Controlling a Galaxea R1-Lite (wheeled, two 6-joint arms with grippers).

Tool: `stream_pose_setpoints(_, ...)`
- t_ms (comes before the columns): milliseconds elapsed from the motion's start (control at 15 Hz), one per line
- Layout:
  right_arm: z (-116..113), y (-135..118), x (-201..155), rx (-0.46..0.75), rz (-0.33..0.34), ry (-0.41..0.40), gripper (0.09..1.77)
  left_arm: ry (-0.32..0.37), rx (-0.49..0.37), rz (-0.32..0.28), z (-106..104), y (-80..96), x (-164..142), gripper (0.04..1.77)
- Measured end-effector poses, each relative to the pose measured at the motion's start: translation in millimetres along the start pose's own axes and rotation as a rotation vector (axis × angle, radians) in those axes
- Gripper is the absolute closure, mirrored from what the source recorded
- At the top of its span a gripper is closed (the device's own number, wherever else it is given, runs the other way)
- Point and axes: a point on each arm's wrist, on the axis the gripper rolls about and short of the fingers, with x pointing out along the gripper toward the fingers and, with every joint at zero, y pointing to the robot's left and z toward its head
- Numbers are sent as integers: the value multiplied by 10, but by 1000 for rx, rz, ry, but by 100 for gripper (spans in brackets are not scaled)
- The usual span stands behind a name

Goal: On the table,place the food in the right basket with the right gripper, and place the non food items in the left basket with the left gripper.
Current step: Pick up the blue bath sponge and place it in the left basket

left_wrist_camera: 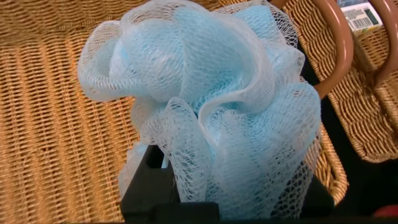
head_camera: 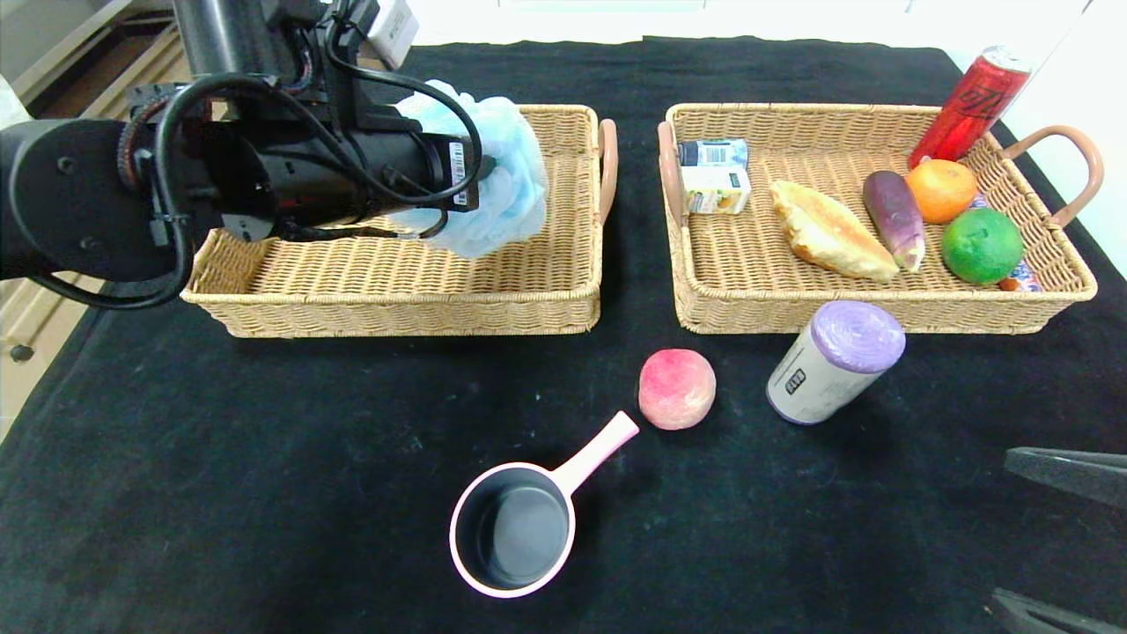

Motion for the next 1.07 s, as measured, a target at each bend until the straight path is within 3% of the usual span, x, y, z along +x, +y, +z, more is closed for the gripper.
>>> stream_pose_setpoints(467,1,4,-9,-1,-1,-3,15,-42,-6,0,-26,-5,333,116)
stream_pose_setpoints(800,-3,4,-9,-1,-2,-2,15,-31,-11,3,-83,-15,433,69)
stream_pose_setpoints(1067,-9,4,-8,0,-1,0,15,-29,-11,6,-92,-15,444,45)
